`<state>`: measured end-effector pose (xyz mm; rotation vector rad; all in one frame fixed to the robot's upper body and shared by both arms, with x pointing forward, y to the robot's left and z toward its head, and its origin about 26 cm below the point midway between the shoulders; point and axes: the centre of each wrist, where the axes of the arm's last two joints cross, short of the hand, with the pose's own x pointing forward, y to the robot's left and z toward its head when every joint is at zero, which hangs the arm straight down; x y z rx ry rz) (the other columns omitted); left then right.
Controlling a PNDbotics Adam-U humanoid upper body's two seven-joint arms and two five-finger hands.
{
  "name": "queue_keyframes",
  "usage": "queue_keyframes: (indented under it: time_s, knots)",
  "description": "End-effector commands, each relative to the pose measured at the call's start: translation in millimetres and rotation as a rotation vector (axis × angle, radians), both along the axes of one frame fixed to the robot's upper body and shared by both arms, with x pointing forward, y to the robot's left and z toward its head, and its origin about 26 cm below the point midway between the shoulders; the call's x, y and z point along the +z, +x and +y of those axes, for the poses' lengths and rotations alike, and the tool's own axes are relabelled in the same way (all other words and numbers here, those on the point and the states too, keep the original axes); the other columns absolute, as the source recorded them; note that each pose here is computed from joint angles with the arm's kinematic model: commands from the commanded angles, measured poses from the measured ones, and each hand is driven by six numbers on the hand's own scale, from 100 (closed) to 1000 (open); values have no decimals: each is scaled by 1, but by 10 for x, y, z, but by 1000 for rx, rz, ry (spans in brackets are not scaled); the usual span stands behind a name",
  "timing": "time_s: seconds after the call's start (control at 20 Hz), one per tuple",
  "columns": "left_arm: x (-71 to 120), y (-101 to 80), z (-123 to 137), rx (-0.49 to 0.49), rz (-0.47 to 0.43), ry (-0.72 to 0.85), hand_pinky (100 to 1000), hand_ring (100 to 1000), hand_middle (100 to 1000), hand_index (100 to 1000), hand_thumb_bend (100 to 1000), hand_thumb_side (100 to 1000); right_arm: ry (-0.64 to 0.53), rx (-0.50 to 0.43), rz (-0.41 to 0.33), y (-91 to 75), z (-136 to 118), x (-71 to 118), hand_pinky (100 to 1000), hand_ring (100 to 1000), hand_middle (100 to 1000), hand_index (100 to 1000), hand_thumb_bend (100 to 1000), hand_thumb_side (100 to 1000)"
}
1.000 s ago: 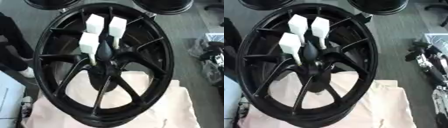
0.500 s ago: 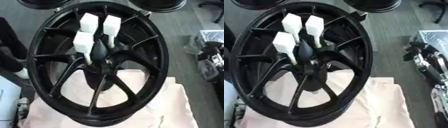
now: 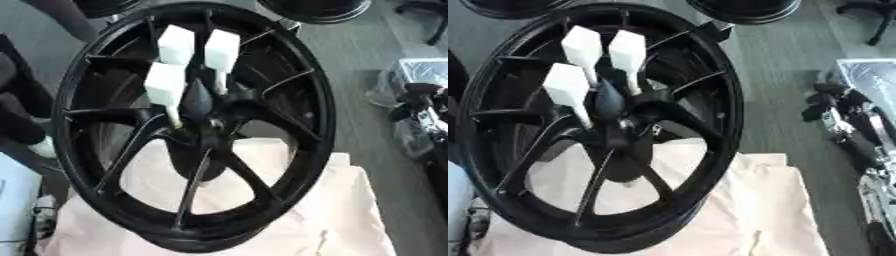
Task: Pull the pin out of the wheel hub.
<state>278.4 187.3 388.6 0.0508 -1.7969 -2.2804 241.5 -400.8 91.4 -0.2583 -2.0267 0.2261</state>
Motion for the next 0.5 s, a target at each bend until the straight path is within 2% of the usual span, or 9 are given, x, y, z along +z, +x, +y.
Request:
queue_keyframes:
  time_s: [0.05,0.35,0.5]
  knots:
    - [52,10,-132,16,3,62,862,911,851,850,100,843,-42,4,-9,-13,-36,81,559,560,592,754,100,470]
    - [41,94,-345,59,77,152,858,810,776,847,100,899,-40,4,-3,-12,-31,63,559,559,592,754,100,470]
    - [20,123,-388,95,93,161,855,797,778,845,100,875,-40,5,-1,-11,-28,57,559,559,592,754,100,470]
